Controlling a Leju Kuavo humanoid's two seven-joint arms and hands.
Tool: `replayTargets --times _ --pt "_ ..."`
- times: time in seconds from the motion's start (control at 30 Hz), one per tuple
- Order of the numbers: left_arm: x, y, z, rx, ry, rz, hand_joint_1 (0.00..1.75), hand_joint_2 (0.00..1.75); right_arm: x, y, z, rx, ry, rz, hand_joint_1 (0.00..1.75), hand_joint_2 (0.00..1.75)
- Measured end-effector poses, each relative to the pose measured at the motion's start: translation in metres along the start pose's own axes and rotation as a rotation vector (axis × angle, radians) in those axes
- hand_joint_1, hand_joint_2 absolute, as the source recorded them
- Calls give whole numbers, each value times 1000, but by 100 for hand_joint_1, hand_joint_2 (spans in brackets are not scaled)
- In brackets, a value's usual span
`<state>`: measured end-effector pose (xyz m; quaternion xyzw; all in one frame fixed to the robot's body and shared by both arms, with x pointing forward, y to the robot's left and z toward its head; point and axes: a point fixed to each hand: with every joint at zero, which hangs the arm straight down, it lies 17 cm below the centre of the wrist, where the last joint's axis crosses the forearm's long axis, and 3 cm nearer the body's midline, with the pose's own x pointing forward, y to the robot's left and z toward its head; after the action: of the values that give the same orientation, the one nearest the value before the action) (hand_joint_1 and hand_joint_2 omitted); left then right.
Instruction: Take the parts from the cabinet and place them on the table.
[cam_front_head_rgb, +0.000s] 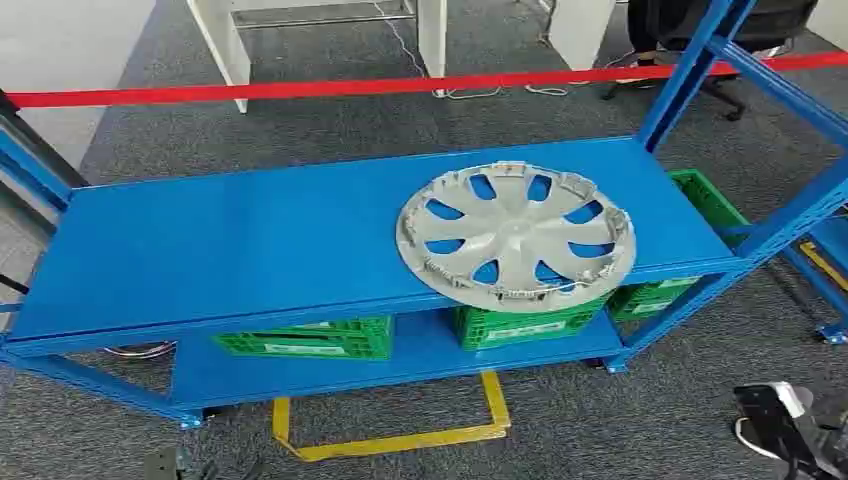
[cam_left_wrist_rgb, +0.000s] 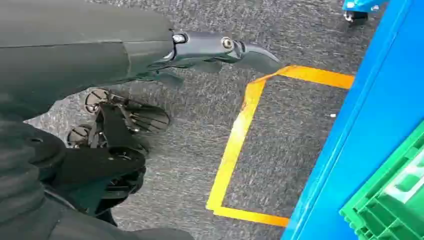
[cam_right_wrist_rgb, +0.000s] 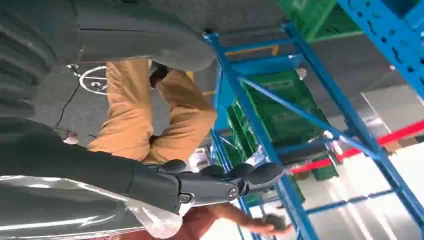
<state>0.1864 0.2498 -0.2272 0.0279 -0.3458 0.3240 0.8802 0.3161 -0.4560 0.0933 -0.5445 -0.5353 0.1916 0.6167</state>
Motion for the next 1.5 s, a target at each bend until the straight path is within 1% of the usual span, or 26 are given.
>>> replayTargets --times 0.2,0.4,0.57,0.73,0.9,1.07,1.2,1.4,1.5 --pt "6 -10 -2 -29 -9 -19 0 175 19 15 -36 66 -6 8 0 175" --pt "7 -14 -3 -45 -8 -29 0 175 50 31 -69 128 -64 40 0 175" --pt "7 -17 -3 -54 -2 -38 0 175 77 47 -83 176 -116 83 0 175" --pt "11 -23 -6 -69 -8 -49 0 175 116 81 -90 248 -191 174 0 175" --pt "13 -26 -6 -74 -12 -51 0 175 156 113 -78 326 -291 229 0 175" --pt "13 -25 -6 -74 -12 -54 0 175 181 141 -52 396 -376 294 0 175" --pt "13 -25 -6 -73 -12 -54 0 175 190 150 -40 415 -408 309 0 175" --pt "14 -24 -7 -72 -13 -56 0 175 196 154 -35 425 -431 320 0 175" --pt "14 -23 -7 -71 -13 -56 0 175 203 161 -26 456 -463 337 0 175"
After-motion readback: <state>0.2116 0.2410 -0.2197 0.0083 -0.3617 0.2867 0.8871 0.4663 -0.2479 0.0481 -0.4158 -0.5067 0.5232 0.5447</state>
